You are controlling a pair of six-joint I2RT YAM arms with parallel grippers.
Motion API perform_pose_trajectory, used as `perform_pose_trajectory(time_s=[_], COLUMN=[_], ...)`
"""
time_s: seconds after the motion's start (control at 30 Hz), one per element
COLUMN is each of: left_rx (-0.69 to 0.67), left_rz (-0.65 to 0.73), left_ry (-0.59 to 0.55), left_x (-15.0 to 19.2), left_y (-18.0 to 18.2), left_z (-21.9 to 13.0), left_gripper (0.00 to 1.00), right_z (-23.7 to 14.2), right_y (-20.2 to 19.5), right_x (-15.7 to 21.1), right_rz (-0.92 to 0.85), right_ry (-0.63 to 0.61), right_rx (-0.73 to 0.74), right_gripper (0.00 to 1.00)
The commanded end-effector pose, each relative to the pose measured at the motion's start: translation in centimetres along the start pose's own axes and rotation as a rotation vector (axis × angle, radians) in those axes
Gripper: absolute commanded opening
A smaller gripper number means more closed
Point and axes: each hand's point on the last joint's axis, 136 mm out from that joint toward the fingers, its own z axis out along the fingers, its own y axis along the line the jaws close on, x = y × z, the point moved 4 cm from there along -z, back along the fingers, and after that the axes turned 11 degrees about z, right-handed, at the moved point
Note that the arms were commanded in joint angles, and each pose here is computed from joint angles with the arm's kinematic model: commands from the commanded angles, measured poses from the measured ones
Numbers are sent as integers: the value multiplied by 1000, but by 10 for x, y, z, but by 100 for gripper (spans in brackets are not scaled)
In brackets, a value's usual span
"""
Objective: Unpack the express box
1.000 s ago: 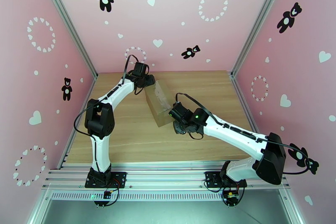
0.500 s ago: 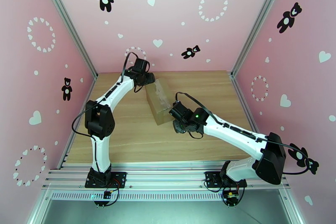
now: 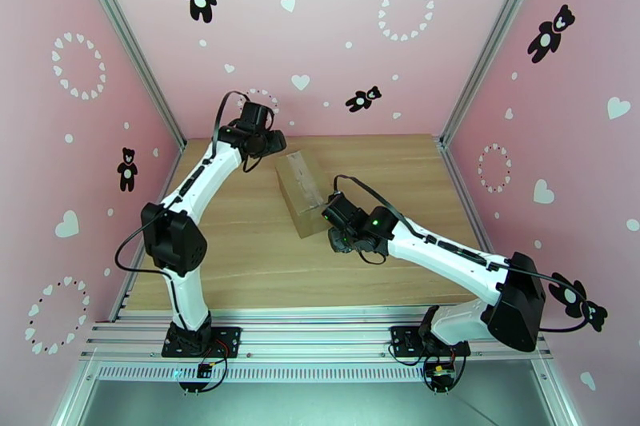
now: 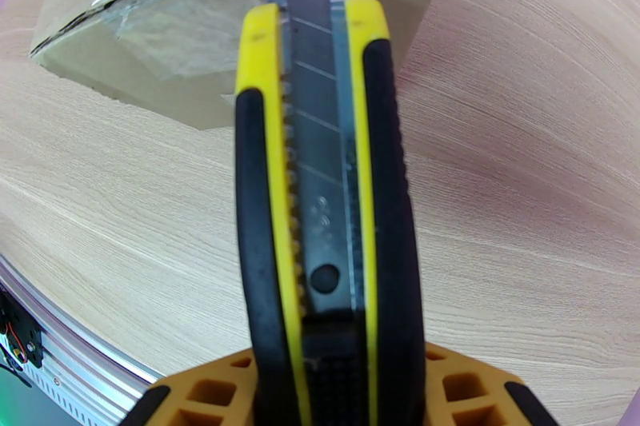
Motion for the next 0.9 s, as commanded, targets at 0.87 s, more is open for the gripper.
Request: perform_pose_trajectory(time_s=[0.87], left_rx=[77], left_rz=[-38], left_ry=[192], left_x=[183], left_y=[-32], left_z=[-23], left_gripper=[59], right_z=[-7], right_y=[22], right_x=[-17], right_rz=[-24], right_ry=[-38], right_rx=[-62], right_gripper=[0])
